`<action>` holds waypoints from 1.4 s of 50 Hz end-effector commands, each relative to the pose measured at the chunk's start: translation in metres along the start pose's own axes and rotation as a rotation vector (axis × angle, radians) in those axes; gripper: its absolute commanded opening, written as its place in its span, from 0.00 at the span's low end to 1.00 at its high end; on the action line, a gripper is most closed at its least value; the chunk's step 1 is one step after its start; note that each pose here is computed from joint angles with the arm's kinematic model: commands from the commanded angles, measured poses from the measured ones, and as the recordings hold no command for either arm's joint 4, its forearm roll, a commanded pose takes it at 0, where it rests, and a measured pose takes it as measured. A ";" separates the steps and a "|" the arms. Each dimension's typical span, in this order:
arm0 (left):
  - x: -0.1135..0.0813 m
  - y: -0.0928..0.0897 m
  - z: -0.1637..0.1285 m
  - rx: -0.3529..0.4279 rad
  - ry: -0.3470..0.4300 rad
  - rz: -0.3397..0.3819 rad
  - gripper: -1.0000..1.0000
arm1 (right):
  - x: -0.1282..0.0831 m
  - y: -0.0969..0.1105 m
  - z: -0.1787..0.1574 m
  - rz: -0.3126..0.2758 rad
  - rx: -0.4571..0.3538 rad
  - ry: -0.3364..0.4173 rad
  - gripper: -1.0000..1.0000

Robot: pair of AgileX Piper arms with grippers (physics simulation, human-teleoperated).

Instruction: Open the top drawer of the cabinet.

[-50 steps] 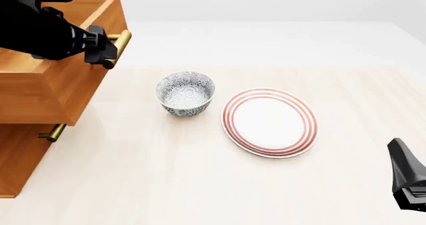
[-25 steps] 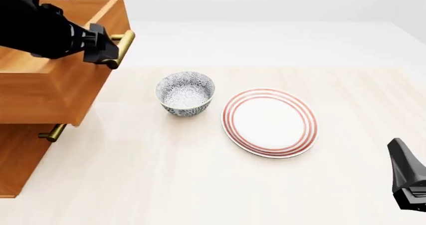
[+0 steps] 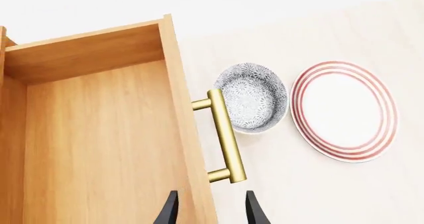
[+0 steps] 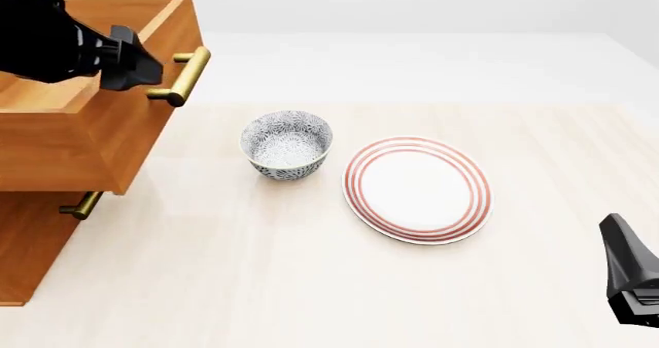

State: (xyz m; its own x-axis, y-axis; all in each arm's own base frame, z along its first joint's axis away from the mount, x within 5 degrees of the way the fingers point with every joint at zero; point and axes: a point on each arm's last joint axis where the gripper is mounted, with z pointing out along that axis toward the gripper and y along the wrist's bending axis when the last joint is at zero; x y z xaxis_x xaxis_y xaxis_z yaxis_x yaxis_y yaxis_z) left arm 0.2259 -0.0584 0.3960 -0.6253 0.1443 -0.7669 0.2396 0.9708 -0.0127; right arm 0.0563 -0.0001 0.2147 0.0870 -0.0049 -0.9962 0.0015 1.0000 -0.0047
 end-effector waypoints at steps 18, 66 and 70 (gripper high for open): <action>0.001 0.007 -0.036 -0.025 -0.040 0.011 1.00 | 0.000 0.000 0.000 0.001 0.000 0.000 1.00; 0.030 0.010 -0.124 -0.071 -0.270 0.018 1.00 | 0.000 0.000 0.000 0.001 0.000 0.000 1.00; 0.031 0.009 -0.133 -0.074 -0.295 0.033 1.00 | 0.000 0.000 0.000 0.001 0.000 0.000 1.00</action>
State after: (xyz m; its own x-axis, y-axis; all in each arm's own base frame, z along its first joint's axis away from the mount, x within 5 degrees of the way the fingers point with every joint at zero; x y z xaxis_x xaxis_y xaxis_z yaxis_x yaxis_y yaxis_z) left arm 0.1293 -0.0239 0.4486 -0.4321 0.1167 -0.8943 0.1977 0.9797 0.0323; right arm 0.0563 -0.0001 0.2147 0.0869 -0.0048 -0.9962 0.0015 1.0000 -0.0047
